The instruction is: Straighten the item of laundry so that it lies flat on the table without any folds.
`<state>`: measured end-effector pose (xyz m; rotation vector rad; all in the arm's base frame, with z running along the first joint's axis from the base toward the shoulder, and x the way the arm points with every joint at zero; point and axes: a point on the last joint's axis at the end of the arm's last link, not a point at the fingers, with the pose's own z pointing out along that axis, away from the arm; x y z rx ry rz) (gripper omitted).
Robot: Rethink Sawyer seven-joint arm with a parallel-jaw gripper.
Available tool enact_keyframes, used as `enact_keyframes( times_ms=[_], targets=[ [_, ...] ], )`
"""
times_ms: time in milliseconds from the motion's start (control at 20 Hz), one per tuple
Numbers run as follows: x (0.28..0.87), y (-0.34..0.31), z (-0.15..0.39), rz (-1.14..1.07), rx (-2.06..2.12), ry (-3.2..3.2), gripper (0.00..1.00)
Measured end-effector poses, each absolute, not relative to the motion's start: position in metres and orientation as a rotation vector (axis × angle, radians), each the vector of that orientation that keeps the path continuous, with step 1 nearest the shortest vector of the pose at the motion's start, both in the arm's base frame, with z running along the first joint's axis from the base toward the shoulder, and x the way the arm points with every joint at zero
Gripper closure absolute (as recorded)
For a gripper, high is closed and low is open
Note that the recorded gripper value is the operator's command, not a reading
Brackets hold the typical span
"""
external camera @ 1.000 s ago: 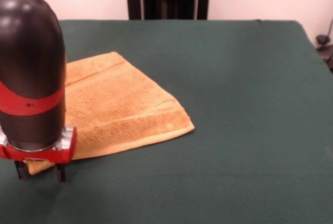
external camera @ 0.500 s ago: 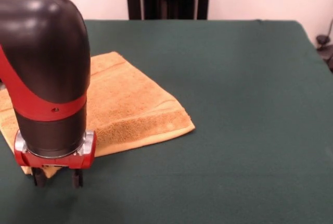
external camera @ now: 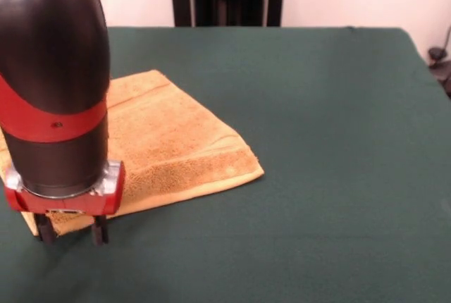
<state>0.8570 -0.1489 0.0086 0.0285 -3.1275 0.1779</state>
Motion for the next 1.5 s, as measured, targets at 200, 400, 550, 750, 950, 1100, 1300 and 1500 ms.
enact_keyframes(
  times_ms=[200, 400, 550, 750, 950, 1100, 1300, 1500],
  targets=[
    [0.861, -0.161, 0.027, 0.167, -0.002, -3.149, 0.00],
    [0.861, -0.180, 0.048, 0.155, -0.045, -3.161, 0.00],
    [0.855, -0.200, 0.062, 0.151, -0.083, -3.159, 0.00],
    [0.846, -0.216, 0.068, 0.142, -0.114, -3.144, 0.00],
    [0.839, -0.223, 0.066, 0.140, -0.125, -3.139, 0.00],
    [0.833, -0.229, 0.058, 0.149, -0.133, -3.148, 0.00],
    [0.824, -0.242, 0.043, 0.173, -0.149, -3.176, 0.00],
    [0.816, -0.252, 0.029, 0.196, -0.156, -3.193, 0.00]
  ],
)
